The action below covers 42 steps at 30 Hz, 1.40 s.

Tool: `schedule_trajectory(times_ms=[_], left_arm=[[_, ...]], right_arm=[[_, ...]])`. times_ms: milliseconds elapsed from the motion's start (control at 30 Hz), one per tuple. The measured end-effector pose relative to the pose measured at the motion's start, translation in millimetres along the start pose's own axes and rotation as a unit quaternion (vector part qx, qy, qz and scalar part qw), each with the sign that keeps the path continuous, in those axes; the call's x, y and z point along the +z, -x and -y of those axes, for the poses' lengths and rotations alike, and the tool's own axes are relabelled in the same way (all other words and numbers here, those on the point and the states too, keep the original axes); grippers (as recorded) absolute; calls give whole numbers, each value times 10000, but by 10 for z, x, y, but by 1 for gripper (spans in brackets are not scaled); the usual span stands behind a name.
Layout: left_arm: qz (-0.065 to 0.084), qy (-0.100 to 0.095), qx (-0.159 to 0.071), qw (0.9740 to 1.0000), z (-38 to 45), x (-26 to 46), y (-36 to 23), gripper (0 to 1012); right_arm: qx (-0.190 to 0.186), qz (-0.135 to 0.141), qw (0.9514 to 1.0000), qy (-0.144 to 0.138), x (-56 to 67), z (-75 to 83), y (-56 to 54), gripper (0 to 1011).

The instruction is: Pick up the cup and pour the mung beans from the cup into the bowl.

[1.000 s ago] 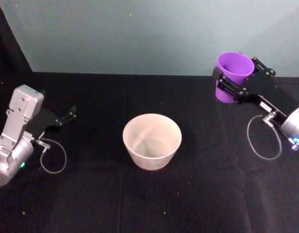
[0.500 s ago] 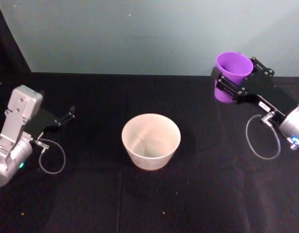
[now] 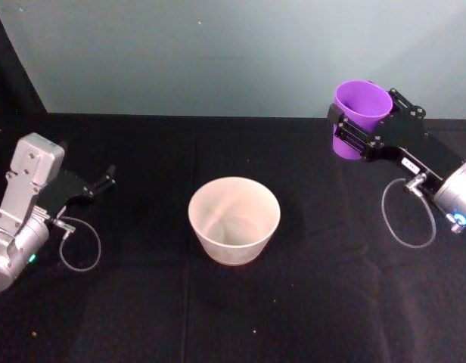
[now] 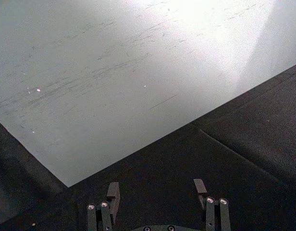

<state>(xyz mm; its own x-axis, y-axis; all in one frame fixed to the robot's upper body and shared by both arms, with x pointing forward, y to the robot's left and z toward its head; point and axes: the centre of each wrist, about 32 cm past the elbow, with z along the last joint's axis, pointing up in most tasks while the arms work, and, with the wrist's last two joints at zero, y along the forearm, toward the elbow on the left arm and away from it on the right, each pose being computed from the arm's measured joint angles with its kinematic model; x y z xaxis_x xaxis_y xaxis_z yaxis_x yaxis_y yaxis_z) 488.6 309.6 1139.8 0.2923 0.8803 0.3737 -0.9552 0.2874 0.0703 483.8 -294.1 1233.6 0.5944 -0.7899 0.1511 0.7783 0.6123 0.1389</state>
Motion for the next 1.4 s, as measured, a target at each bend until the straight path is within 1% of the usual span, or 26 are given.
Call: schedule_trajectory(times_ms=[567,667,800,967,1067,1100,1167,1200,1267,1367,1400], left_arm=[[0,0,0,10000,0,0,0,1000],[0,0,0,10000,0,0,0,1000],[0,0,0,10000,0,0,0,1000],[0,0,0,10000,0,0,0,1000],[0,0,0,10000,0,0,0,1000],[0,0,0,10000,0,0,0,1000],[0,0,0,10000,0,0,0,1000],[0,0,0,10000,0,0,0,1000],[0,0,0,10000,0,0,0,1000],[0,0,0,10000,0,0,0,1000],[0,0,0,10000,0,0,0,1000]], right_arm=[[0,1,10000,0,0,0,0,743],[20,85,10000,-38,-5,-16,-1,743],[37,165,9998,-62,-10,-74,-12,743],[117,234,9996,-46,-25,-201,-48,743],[179,298,9994,34,-53,-291,-72,743],[225,364,9990,102,-69,-338,-81,743],[272,449,9984,188,-89,-381,-93,743],[329,541,9976,284,-115,-417,-97,743],[388,644,9964,389,-142,-456,-104,743],[528,890,9926,635,-215,-529,-100,743],[528,890,9926,635,-215,-529,-100,743]])
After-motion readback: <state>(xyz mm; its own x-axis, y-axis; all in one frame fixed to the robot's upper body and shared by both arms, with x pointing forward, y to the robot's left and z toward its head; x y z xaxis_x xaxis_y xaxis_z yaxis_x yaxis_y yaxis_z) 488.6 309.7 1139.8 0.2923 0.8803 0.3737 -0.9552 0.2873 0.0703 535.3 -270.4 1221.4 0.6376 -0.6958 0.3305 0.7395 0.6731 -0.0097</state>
